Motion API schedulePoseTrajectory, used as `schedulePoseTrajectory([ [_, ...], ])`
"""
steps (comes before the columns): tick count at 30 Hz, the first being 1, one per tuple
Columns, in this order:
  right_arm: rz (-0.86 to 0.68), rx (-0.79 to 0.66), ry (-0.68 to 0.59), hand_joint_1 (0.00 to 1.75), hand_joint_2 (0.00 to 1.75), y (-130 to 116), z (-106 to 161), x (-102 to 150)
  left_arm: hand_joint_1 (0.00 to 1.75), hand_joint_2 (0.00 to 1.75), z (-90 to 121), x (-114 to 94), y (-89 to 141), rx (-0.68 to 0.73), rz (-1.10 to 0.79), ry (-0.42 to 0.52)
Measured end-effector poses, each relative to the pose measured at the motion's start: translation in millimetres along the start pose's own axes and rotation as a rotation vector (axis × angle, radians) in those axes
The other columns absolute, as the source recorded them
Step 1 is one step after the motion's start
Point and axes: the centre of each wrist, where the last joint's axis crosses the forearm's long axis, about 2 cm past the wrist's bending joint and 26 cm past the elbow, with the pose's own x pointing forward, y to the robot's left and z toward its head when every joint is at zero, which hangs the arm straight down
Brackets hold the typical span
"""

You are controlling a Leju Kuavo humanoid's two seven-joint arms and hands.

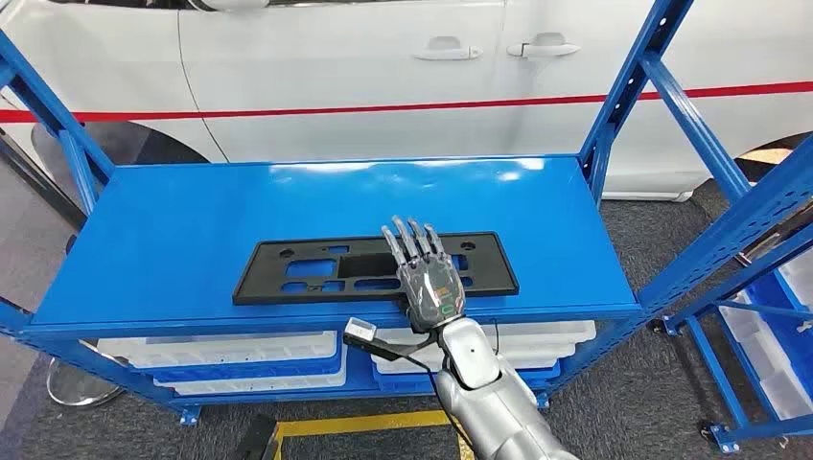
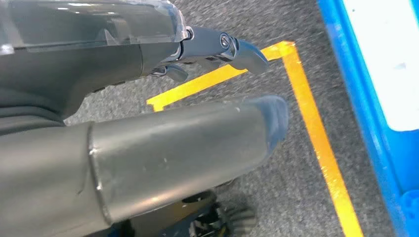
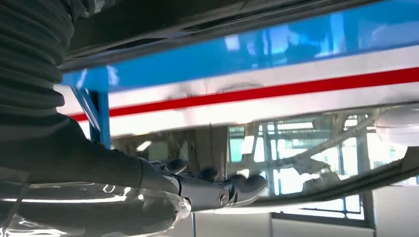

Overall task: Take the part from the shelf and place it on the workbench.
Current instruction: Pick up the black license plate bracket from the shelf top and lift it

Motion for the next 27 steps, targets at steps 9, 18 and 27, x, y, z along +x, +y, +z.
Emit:
schedulePoseTrajectory([
  [9, 0.002, 0.008, -0.003, 1.75, 1.75, 2, 4, -2, 0.0, 0.0, 0, 1, -1, 0.007, 0.012, -0.008],
  [18, 0.006, -0.013, -0.013, 1.75, 1.75, -2, -1, -3, 0.0, 0.0, -2, 6, 0, 0.023, 0.018, -0.027],
  [27, 0.005, -0.034, -0.022, 1.75, 1.75, -6, -5, -4, 0.0, 0.0, -4, 10, 2, 0.05, 0.032, -0.041],
])
